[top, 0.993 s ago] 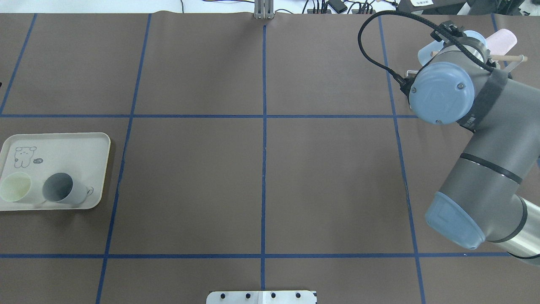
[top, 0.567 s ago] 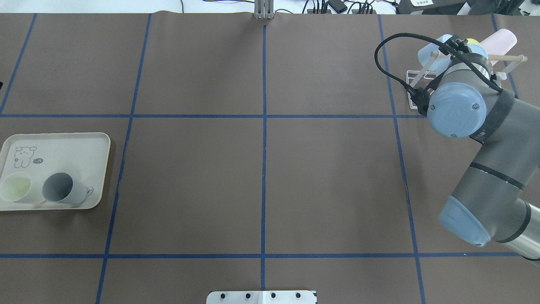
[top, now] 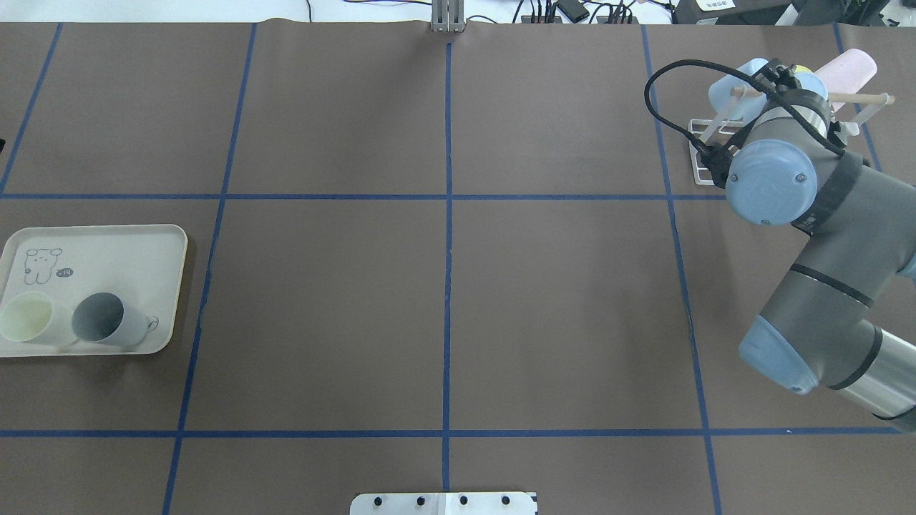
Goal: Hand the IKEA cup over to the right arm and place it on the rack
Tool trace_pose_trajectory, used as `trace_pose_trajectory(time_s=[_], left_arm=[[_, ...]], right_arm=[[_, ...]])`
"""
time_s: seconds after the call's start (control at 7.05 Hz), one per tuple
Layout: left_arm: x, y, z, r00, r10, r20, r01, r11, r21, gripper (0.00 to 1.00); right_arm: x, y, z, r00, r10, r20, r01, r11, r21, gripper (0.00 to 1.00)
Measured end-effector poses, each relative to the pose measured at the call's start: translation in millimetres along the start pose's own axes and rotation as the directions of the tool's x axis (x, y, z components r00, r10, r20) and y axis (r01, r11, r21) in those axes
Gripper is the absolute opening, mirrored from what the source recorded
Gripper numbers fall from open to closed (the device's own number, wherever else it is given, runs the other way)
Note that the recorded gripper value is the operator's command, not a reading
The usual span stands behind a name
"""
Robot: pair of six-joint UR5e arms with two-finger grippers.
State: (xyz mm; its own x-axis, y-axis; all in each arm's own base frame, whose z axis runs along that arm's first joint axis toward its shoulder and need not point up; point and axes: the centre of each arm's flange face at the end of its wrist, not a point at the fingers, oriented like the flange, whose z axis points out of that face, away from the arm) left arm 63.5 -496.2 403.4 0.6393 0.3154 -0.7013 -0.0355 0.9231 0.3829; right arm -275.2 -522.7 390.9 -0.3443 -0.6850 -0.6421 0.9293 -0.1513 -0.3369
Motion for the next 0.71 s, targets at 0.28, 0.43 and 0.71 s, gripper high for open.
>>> trace_pose_trajectory(time_s=[0.28, 0.43, 0.71], left_arm=[[-0.1, 0.0, 0.1, 1.0, 0.0, 0.0, 0.0, 1.0, 0.0, 1.0], [-0.2, 0.0, 0.2, 1.0, 0.0, 0.0, 0.0, 1.0, 0.0, 1.0], [-0.6, 0.0, 0.6, 1.0, -0.001, 0.0, 0.001, 1.0, -0.001, 1.0]], right_arm=[[0.1, -4.0, 14.8, 1.0, -0.016, -0.014, 0.016, 1.0, -0.002, 0.49], [-0.5, -5.6, 18.1, 1.0, -0.018, -0.012, 0.018, 1.0, -0.003, 0.49], [-2.6, -7.0, 21.3, 1.0, -0.022, -0.008, 0.022, 1.0, -0.005, 0.5]])
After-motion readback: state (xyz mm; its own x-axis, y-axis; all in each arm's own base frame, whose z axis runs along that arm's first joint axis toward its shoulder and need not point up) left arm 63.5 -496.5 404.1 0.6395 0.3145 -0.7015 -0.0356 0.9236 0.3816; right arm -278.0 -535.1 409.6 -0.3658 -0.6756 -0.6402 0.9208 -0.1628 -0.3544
